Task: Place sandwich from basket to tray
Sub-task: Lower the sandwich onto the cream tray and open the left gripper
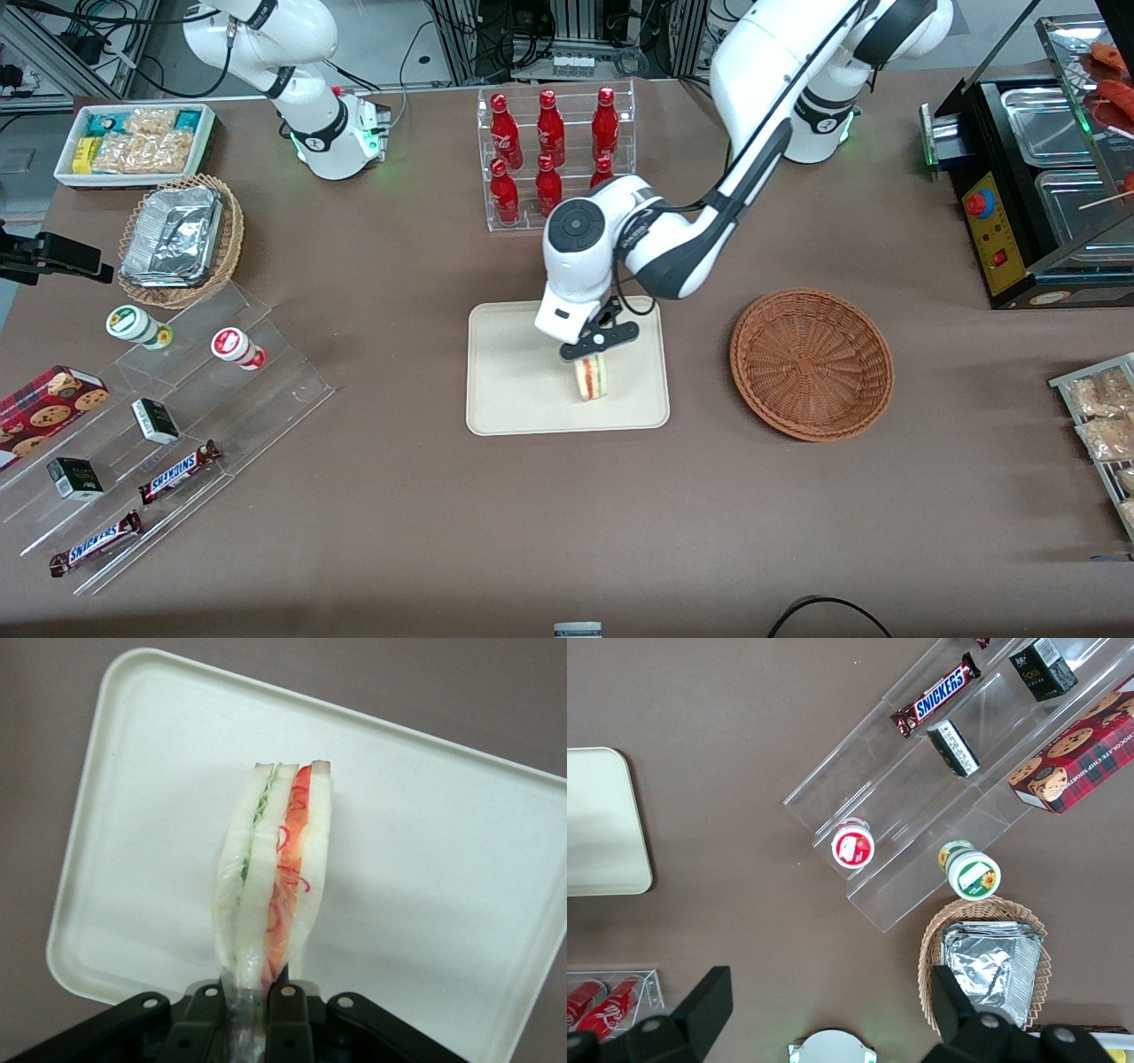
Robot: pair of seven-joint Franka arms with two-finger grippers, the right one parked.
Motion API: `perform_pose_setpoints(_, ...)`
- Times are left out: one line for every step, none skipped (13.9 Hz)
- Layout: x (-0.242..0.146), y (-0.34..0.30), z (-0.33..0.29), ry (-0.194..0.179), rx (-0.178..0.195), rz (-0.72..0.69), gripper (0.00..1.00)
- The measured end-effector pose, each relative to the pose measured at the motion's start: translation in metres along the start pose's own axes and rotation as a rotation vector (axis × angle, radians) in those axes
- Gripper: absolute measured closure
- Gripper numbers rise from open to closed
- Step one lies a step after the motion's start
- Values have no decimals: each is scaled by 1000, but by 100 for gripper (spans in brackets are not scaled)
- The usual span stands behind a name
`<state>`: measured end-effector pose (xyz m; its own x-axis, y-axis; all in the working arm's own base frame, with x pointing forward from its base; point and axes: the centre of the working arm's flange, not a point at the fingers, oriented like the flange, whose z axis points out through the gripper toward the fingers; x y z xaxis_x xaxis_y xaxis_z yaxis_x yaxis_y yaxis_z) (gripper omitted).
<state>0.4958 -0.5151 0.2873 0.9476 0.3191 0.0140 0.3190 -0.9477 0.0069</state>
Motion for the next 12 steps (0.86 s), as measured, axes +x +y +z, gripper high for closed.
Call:
perform_pose_setpoints(-3,5,3,-2,-2,0,85)
perform_pose_setpoints(-6,9,6,-5,-3,1,85)
perform_pose_setpoints(-8,12,10,-8,-2,1,85)
perform_pose_setpoints(-10,14,14,-11,1,0,85)
perform_pose_setpoints(-10,15,19,-15,5,-5,85)
perform_pose_setpoints(-9,15,23,-18,8,-13,85)
perform_pose_setpoints(-8,17,27,-23,14,-18,85)
perform_pose_setpoints(-8,19,29,-26,19,-19,85)
perform_pose_setpoints(-8,21,32,-28,21,-20,85)
perform_pose_setpoints(-9,23,34,-30,22,-22,85)
perform_pose_setpoints(-9,24,36,-31,22,-23,85)
perform_pose_setpoints(-9,25,38,-31,23,-25,86)
